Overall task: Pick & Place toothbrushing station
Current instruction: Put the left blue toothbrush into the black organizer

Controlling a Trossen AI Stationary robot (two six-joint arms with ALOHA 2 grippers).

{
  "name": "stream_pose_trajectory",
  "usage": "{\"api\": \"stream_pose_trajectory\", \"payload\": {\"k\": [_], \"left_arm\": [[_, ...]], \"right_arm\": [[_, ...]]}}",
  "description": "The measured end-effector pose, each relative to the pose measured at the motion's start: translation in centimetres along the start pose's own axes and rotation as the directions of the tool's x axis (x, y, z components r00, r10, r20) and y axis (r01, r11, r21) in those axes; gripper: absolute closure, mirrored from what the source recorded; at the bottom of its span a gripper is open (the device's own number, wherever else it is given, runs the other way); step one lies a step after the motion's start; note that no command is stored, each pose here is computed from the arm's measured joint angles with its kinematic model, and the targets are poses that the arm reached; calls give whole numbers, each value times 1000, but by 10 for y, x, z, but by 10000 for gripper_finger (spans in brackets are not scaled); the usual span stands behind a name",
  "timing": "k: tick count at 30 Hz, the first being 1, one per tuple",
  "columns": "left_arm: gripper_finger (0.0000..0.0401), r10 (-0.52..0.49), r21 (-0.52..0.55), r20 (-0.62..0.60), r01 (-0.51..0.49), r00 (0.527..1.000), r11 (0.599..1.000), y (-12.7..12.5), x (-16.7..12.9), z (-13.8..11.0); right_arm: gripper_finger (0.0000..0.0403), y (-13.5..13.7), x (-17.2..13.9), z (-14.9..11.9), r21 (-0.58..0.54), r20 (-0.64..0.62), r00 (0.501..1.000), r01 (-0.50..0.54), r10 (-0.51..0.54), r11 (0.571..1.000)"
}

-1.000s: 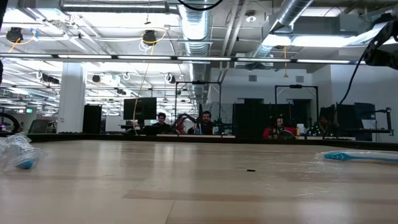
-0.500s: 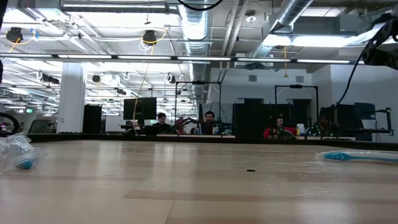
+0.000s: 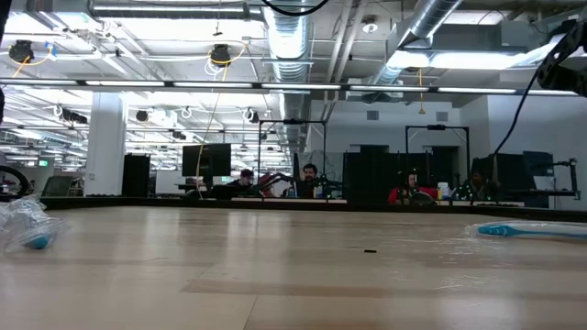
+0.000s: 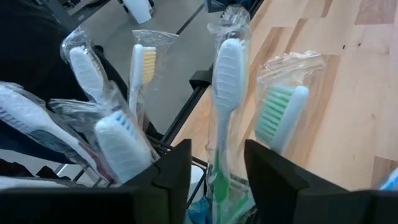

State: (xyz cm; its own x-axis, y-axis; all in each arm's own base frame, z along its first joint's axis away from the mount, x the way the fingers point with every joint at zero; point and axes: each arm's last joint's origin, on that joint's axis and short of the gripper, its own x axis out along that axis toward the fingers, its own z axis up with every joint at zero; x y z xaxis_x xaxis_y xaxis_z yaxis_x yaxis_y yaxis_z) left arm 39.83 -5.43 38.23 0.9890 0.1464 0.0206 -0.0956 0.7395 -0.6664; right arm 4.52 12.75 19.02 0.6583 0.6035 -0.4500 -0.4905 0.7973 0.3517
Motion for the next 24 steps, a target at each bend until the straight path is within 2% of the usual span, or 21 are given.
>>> {"api": "stream_pose_trajectory", "payload": {"k": [6,10,14,20,24], "left_arm": [[286,0,0,0,0,1000,1000,0,0,0],[286,-1,0,-1,1,1000,1000,0,0,0],[286,-1,0,-1,1,1000,1000,0,0,0],[286,-3,0,-2,3,1000,1000,0,0,0],[286,-3,0,-2,3,1000,1000,0,0,0]], "right_arm": [[219,2,0,1,12,8,1000,-14,14,1000],[203,3,0,0,8,5,1000,-22,22,1000],[202,6,-1,1,-31,16,999,-46,46,998],[216,15,-4,7,-211,84,987,-114,134,971],[231,18,-5,10,-194,113,981,-137,161,971]]}}
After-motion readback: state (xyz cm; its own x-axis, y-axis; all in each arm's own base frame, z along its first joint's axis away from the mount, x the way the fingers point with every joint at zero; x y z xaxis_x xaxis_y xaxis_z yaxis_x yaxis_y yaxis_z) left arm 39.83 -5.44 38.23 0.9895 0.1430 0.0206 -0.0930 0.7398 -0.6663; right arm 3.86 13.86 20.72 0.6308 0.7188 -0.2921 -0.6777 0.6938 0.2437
